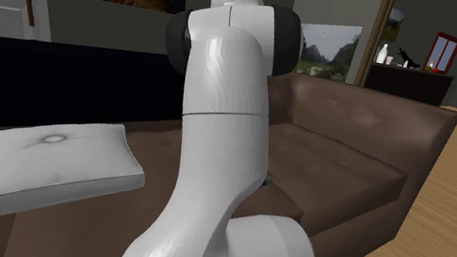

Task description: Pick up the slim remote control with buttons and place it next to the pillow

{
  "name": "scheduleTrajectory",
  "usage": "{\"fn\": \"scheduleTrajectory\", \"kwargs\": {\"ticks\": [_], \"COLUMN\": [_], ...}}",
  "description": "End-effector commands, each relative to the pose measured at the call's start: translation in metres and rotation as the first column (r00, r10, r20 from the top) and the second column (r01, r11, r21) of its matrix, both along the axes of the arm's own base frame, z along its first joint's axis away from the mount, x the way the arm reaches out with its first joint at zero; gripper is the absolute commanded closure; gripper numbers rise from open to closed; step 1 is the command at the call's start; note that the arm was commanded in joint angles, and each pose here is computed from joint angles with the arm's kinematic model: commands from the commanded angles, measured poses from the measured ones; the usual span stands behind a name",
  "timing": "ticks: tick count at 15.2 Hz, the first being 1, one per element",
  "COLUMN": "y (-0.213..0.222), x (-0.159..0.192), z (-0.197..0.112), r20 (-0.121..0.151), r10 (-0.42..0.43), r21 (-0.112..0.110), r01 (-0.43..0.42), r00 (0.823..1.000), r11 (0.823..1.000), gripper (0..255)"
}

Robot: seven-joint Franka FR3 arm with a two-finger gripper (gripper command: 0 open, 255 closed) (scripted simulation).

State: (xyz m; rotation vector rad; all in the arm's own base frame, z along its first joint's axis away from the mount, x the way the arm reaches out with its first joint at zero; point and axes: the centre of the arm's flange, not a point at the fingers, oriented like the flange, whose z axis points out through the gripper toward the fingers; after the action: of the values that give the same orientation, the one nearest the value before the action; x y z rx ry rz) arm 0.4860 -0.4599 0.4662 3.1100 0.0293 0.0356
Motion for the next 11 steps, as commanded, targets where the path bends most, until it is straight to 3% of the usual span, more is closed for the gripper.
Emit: {"fn": "scheduleTrajectory", "kwargs": {"ticks": [1,11], "y": [0.0,0.0], "x": [-0.001,-0.001], "z": [0.012,0.063], "r20": [0.0,0.0], "r10": [0.0,0.0], "r21": [0.0,0.0], "r01": [0.0,0.0], "r00": [1.0,1.0], "r11": [1.0,1.0], "gripper": [255,255]}}
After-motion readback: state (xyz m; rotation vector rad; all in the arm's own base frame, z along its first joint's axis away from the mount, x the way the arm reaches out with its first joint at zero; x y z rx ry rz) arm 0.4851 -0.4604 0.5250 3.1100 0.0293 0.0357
